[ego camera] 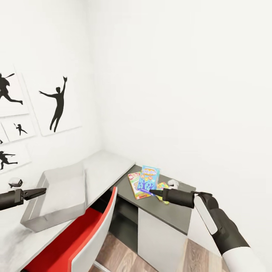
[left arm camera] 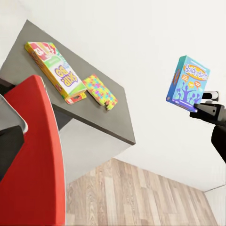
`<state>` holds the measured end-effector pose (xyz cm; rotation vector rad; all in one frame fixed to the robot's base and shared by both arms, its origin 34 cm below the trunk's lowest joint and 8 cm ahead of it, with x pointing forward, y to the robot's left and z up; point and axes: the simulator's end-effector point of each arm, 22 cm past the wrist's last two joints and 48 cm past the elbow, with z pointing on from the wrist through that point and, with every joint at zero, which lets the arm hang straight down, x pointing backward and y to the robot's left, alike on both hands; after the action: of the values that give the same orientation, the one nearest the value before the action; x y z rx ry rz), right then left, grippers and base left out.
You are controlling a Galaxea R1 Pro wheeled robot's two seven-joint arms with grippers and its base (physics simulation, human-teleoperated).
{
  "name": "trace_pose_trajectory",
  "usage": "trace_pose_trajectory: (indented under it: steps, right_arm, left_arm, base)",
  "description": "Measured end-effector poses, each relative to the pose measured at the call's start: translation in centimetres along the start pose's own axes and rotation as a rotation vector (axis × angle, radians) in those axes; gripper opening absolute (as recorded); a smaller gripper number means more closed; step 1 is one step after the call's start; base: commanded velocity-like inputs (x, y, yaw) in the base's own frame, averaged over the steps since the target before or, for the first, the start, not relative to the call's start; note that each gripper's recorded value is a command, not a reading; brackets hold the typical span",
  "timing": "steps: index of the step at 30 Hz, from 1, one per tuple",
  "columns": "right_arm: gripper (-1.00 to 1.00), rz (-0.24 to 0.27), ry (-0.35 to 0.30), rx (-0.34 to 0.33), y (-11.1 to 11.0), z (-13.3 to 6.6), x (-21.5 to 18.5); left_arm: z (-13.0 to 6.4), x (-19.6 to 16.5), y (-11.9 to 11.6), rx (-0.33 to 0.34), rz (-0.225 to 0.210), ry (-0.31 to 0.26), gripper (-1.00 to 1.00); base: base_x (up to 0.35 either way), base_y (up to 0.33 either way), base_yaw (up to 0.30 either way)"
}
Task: Put all the toys in the child's room - the three board games (two on the bed and one on the table), the two jigsaw puzzles on the table, and the tennis ball on the table - inside the toy box on the table in the child's room.
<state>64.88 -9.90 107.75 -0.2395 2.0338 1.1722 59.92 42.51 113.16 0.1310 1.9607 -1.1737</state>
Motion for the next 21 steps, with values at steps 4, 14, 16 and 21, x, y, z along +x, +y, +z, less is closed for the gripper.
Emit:
trace_pose_trajectory:
  steps: [4,14,16,21]
  right_arm:
    - [-1.0,-0.003,-0.002,-0.001,0.14,-0.05,-0.1]
    - [-1.0,-0.009,-0.006,-0.002,0.43,-0.2,-0.34]
    - [-1.0,-0.01,-0.007,-0.003,0.49,-0.23,-0.4]
    - [-1.0,-0.016,-0.002,-0.005,0.78,-0.14,-0.29]
  left_arm:
    - [-0.06,-0.08,-0.13,0.001,0.003,-0.002,1.0]
    - [-0.2,-0.27,-0.42,0.003,0.009,-0.006,1.0]
    - [-0.22,-0.31,-0.48,0.004,0.01,-0.007,1.0]
    - [-0.3,-0.41,-0.64,0.005,0.013,-0.009,1.0]
  base:
    - [0.268,0.0,0.253]
    - [0.159,0.0,0.253]
    - [0.028,0.0,0.253]
    - [0.006,0.0,0.253]
